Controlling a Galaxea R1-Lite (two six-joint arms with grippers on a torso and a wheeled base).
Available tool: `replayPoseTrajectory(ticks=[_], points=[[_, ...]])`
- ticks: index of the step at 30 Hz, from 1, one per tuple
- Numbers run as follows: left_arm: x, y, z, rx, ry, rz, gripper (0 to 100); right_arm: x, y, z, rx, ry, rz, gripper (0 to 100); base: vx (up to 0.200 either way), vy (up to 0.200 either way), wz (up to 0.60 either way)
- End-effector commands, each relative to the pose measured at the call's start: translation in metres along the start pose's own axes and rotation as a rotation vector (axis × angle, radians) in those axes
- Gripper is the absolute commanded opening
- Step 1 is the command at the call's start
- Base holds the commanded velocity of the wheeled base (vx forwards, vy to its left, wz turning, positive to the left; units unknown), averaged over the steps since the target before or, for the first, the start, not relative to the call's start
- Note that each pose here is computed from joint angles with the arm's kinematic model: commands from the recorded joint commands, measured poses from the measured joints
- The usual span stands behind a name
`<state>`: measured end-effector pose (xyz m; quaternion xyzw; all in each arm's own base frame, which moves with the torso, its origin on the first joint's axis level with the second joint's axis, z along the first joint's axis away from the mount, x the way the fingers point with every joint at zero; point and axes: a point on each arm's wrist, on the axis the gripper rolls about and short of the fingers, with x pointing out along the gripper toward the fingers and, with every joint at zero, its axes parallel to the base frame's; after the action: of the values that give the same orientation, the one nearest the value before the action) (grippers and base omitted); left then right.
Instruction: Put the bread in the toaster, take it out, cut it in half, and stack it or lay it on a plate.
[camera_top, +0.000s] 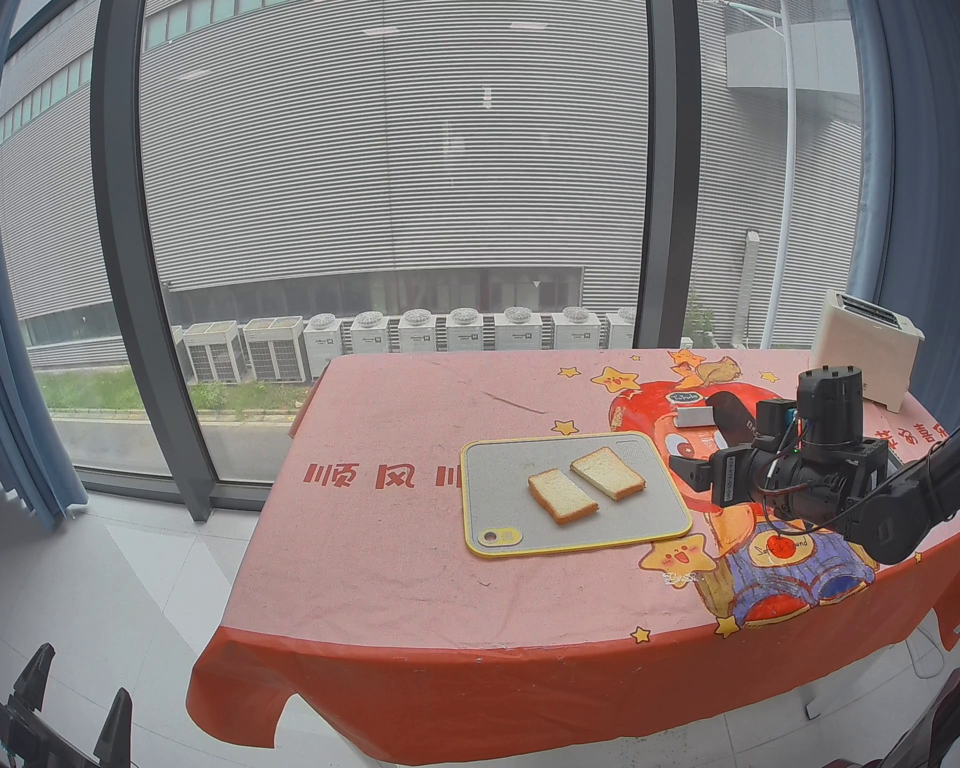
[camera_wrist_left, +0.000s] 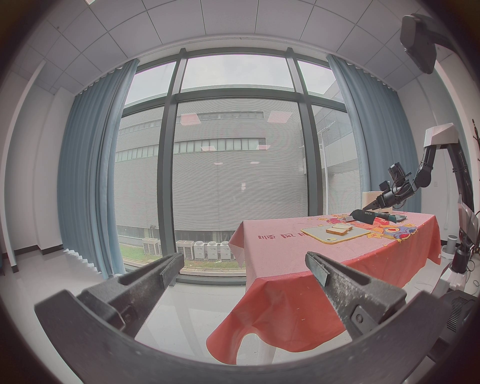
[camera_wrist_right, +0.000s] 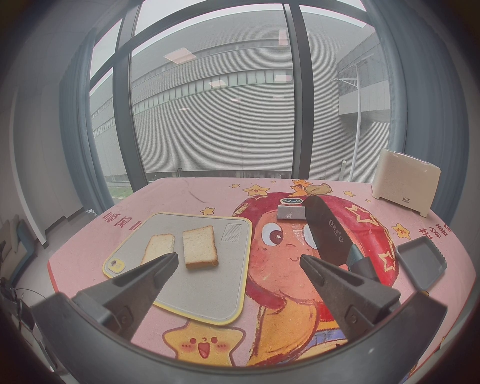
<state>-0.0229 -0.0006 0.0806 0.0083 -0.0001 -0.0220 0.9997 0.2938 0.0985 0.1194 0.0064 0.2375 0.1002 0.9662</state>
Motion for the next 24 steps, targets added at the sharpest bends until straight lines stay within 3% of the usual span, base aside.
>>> replayPoseTrajectory(ticks=[1, 16, 24], points=[[0.0, 0.0, -0.005, 0.0, 0.0, 0.0, 100, 0.003, -0.002, 0.01, 0.003, 0.02, 0.004, 100, 0.0, 0.0, 0.0], [0.0, 0.0, -0.005, 0.0, 0.0, 0.0, 100, 0.004, 0.002, 0.023, -0.017, 0.228, 0.014, 100, 0.0, 0.0, 0.0], [0.0, 0.0, -0.005, 0.0, 0.0, 0.0, 100, 0.019, 0.002, 0.027, -0.018, 0.263, -0.01, 100, 0.0, 0.0, 0.0]])
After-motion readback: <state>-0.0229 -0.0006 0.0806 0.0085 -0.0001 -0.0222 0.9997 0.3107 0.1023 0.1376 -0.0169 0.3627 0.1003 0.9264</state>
